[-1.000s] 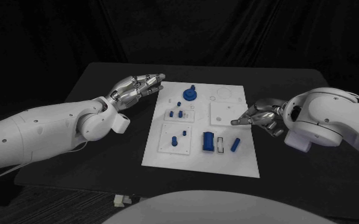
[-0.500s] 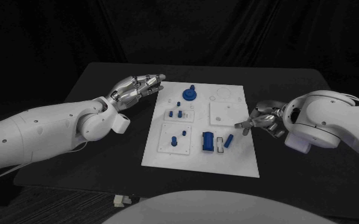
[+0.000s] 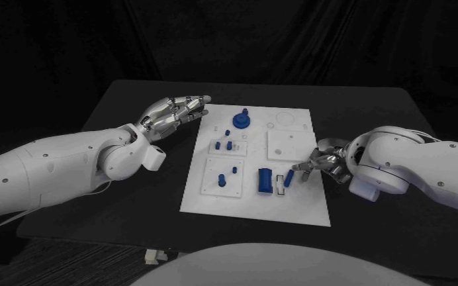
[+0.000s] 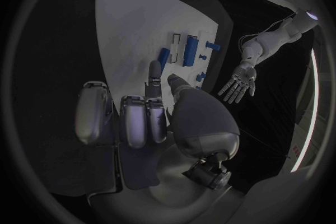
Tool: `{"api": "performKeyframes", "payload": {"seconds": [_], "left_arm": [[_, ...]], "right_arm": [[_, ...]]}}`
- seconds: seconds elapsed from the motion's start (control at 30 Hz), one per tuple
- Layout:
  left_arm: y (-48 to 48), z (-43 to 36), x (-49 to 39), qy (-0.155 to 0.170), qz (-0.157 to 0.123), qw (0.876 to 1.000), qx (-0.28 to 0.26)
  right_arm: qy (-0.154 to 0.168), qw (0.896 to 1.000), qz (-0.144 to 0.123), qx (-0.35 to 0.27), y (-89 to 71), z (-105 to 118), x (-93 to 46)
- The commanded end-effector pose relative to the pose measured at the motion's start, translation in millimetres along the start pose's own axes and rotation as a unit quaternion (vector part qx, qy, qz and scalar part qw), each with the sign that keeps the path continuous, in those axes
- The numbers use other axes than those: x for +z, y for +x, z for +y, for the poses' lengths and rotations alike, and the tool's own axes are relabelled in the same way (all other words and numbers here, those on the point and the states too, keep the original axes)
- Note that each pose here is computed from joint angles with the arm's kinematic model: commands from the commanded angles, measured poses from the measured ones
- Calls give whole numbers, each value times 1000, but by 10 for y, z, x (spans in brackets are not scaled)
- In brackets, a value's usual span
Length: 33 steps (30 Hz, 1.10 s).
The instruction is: Assemble the parts on the task board
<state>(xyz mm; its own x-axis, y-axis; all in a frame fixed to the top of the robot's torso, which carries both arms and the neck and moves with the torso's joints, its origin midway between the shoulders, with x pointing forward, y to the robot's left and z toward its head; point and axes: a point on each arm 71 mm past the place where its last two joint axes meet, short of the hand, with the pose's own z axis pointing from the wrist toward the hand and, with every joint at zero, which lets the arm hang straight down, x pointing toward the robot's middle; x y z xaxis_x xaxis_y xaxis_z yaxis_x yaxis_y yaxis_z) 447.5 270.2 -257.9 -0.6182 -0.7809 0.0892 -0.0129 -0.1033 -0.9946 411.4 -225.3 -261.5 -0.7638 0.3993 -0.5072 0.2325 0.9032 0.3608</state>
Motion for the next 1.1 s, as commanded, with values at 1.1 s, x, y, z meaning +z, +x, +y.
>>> {"api": "performKeyframes", "payload": {"seconds": [1.1], "left_arm": [[26, 2, 4, 0, 9, 1000, -8]], "right_arm": [[16, 998, 16, -62, 94, 138, 247]]}}
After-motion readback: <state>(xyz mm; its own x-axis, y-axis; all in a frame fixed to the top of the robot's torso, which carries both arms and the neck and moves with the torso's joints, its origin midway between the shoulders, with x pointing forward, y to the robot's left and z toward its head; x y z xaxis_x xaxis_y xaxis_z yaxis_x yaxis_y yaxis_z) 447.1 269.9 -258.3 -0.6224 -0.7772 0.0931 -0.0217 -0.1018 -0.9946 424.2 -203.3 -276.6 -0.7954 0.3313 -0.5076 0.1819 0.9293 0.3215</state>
